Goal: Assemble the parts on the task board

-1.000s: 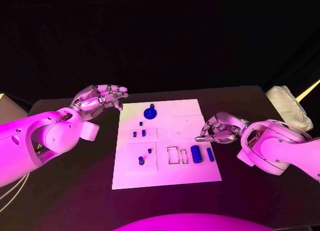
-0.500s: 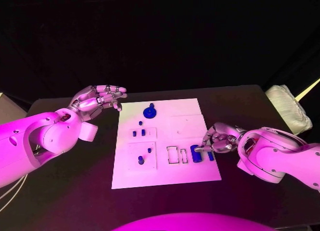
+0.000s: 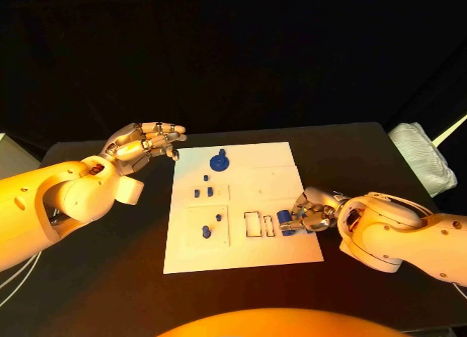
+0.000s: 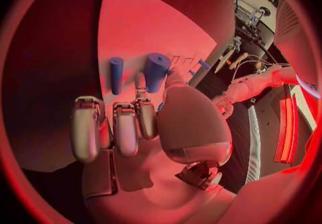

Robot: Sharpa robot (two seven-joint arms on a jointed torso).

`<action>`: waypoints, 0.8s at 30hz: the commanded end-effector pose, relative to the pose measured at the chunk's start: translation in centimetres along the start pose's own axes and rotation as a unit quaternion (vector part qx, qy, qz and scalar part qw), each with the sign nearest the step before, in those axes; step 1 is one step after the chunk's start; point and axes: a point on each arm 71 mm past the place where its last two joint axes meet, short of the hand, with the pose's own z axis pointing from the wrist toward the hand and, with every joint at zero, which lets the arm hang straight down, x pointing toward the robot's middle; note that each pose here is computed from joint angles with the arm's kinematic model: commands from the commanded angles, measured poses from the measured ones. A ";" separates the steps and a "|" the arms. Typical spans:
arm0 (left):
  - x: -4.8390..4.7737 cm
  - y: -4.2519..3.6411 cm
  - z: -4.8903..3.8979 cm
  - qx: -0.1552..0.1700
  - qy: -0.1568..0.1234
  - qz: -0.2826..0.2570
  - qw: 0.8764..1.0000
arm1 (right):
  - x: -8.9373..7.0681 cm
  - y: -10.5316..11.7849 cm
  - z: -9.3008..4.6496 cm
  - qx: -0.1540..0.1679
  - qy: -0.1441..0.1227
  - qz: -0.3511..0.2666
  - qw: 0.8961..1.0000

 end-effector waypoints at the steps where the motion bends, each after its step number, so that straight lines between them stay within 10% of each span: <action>1: 0.23 -0.11 0.03 0.006 0.009 -0.006 1.000 | 0.5 0.2 0.6 0.002 -0.007 -0.034 0.999; 24: -0.09 -0.21 -0.13 0.010 0.001 -0.003 1.000 | 1.4 0.3 1.3 0.012 -0.016 0.007 1.000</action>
